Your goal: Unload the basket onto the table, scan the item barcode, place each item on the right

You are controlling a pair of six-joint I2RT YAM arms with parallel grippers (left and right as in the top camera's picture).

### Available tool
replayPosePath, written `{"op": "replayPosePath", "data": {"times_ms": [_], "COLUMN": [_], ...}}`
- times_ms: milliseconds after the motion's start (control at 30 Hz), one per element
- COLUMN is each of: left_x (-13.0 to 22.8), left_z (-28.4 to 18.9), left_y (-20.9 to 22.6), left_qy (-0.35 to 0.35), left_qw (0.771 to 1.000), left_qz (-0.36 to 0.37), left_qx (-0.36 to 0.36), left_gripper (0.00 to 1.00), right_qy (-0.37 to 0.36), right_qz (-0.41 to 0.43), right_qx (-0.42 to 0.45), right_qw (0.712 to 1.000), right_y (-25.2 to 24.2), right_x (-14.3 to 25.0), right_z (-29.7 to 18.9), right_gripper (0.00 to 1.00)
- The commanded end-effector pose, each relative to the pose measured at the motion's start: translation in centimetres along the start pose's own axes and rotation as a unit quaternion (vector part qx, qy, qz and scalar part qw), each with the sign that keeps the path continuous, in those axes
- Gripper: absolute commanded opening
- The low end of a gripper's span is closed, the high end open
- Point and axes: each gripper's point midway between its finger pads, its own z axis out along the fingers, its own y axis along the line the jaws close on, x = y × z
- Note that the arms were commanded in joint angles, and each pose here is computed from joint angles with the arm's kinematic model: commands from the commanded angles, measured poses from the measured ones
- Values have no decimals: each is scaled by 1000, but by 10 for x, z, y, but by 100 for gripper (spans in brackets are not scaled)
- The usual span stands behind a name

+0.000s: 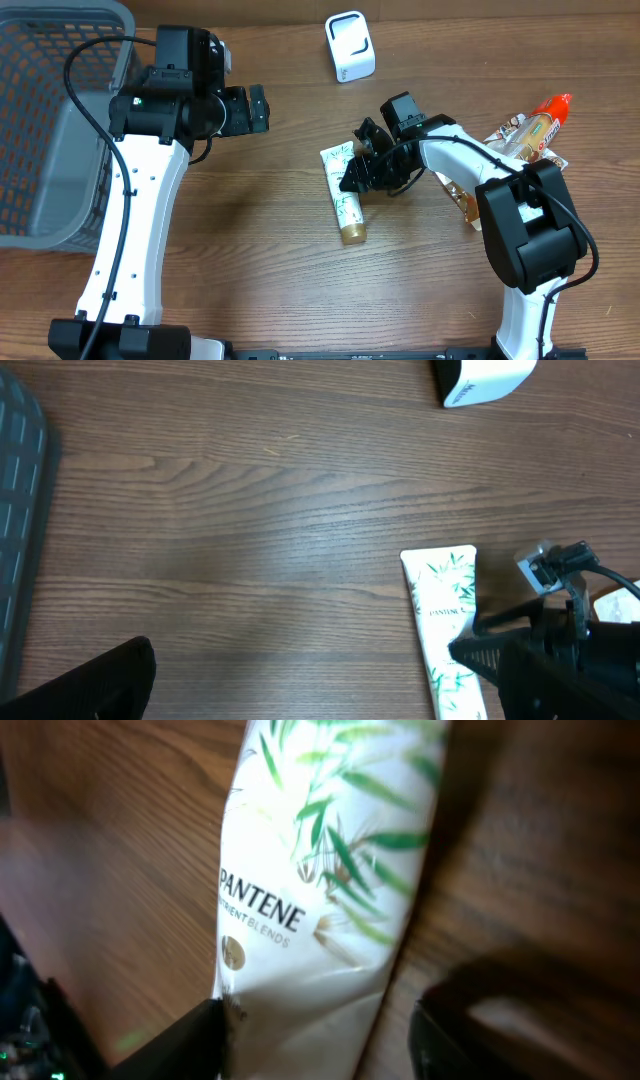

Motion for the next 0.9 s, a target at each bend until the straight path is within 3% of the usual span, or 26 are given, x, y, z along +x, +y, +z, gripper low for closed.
{"op": "replayPosePath", "data": {"times_ms": [0,100,200,333,467,733,867], "left_x": [-6,-6,-6,-6,-6,-6,-6], "left_z": [-9,-9,-9,-9,-9,-9,-9], "left_y": [-2,-2,-2,-2,-2,-2,-2], "left_qy": [-15,-15,-15,-15,-15,-15,-15], "left_qw": [1000,1000,1000,1000,1000,1000,1000], "left_qz": [10,10,10,10,10,10,10], "left_qx": [2,2,2,2,2,2,2], "left_gripper": [100,100,100,100,100,100,100], "right_qy": [12,8,6,6,1,-9,-10], "right_qz": [12,18,17,17,15,68,80], "right_qx": [18,20,19,19,19,30,30], "right_qw": [1000,1000,1000,1000,1000,997,996], "right_y": [-9,-9,-9,-9,-9,-19,-21], "right_x": [10,8,7,7,4,2,2], "right_z": [8,8,8,8,8,26,29], "right_gripper": [46,34,30,31,41,40,21]}}
